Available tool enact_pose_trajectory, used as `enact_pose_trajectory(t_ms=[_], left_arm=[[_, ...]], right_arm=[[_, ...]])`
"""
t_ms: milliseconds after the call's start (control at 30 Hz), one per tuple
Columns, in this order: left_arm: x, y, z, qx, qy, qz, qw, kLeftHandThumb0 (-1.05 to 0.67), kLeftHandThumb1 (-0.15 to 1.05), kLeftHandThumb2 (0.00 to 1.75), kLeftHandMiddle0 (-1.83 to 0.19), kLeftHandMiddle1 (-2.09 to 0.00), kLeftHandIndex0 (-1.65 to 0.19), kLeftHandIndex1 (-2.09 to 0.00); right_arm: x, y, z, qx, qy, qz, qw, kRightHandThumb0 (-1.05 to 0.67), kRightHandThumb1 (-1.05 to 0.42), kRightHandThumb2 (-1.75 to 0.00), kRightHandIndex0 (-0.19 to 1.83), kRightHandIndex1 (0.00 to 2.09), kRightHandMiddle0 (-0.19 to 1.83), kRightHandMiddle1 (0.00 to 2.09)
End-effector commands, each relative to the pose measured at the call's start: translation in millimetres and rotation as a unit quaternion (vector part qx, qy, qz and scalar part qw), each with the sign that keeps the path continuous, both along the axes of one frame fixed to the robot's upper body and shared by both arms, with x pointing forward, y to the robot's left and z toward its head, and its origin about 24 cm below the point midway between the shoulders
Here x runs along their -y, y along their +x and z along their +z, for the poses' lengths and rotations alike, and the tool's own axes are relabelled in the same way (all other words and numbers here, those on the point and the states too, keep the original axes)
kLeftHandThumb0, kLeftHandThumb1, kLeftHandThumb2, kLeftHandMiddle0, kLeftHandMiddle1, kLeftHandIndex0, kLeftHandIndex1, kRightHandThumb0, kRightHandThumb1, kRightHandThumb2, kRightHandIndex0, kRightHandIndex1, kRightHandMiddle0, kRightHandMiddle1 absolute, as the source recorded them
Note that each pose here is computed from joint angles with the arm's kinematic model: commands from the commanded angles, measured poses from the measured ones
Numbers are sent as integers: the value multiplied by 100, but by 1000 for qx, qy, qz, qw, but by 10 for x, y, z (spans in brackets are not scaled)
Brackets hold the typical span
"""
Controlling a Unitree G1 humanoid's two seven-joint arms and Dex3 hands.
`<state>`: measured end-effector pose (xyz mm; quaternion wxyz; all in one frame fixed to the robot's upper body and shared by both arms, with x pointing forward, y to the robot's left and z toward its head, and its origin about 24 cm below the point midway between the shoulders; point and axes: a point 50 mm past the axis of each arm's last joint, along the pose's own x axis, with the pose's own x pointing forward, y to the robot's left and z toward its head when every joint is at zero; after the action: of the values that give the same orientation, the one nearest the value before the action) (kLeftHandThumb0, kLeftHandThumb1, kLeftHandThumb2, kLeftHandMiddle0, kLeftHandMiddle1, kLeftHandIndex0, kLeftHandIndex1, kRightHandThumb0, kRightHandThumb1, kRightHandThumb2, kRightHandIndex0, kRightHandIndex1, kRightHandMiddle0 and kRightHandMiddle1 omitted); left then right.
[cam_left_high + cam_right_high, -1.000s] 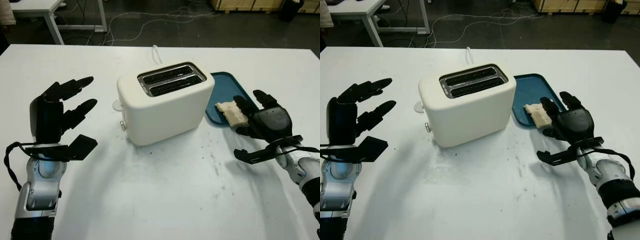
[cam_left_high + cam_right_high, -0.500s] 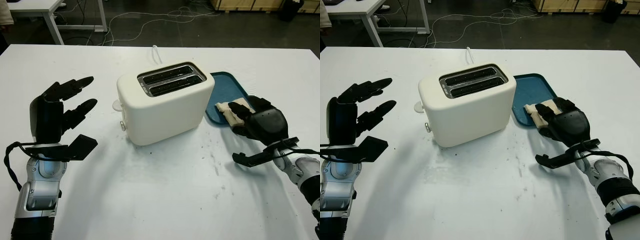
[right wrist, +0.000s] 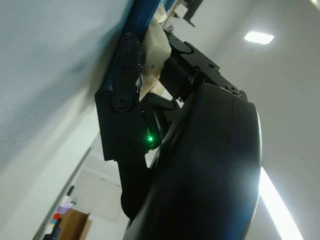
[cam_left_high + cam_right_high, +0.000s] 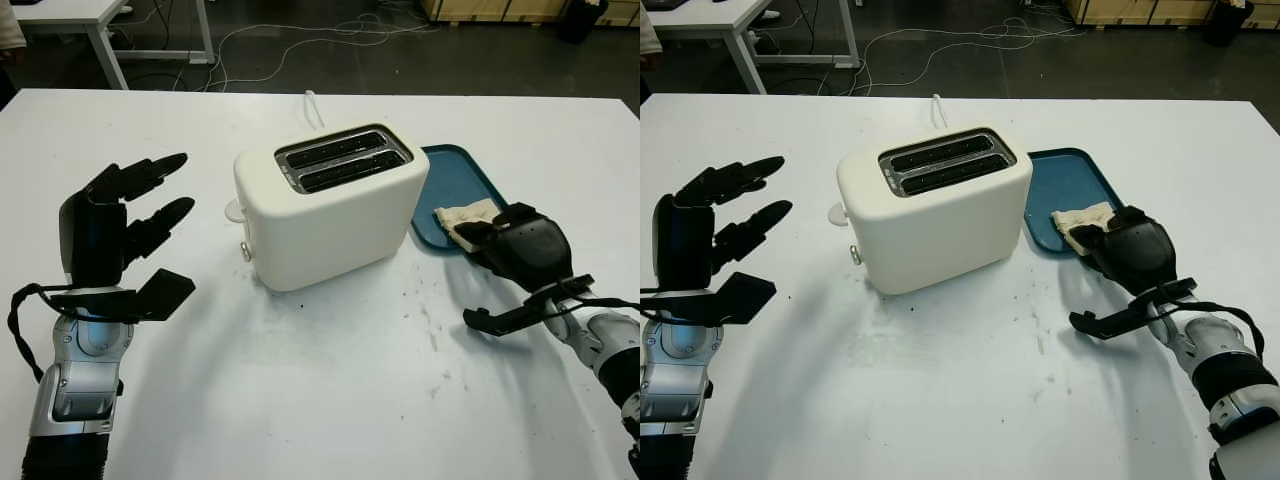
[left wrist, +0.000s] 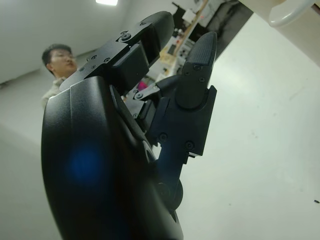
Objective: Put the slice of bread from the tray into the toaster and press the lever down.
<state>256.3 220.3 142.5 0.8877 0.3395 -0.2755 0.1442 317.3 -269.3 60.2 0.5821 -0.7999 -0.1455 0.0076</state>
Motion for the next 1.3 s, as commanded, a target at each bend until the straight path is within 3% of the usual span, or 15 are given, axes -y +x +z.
enact_pose_trajectory(t_ms=[0,167,400,500,600,667,967,1267], left_arm=[[-2,-18,-18,-3,1,3,1000,-38,90,0,-64,-84,-91,-4],[0,-21,-24,-4,1,2,1000,-37,89,0,-64,-84,-91,-4],[2,-20,-37,-5,-1,2,1000,-37,89,0,-64,-83,-91,-3],[2,-21,-39,-7,-2,5,1000,-37,89,0,-64,-82,-91,-3],[1,-23,-40,-10,-4,3,1000,-36,89,0,-63,-81,-91,-3],[-4,-24,-42,-10,-4,3,1000,-36,90,0,-64,-81,-91,-3],[-6,-20,-41,-8,-6,2,1000,-35,89,0,-64,-81,-91,-2],[-12,-18,-43,-3,-1,6,1000,-37,89,0,-65,-82,-92,-2]], right_arm=[[4,-25,-49,-14,-26,-5,1000,-47,-92,-54,60,169,71,90],[-36,-43,-22,5,-33,8,999,-46,-92,-52,70,174,60,126],[-69,-57,5,34,-9,36,999,-41,-92,-45,69,175,54,143],[-79,-44,34,28,-1,39,999,-41,-92,-48,67,175,55,138],[-80,-16,66,13,8,32,999,-43,-92,-55,63,175,40,166],[-86,18,117,-5,7,27,1000,-45,-92,-63,63,175,37,173],[-103,114,411,-11,13,43,999,-46,-92,-71,62,175,36,175],[-115,196,616,-37,-1,33,999,-48,-92,-64,54,175,31,175]])
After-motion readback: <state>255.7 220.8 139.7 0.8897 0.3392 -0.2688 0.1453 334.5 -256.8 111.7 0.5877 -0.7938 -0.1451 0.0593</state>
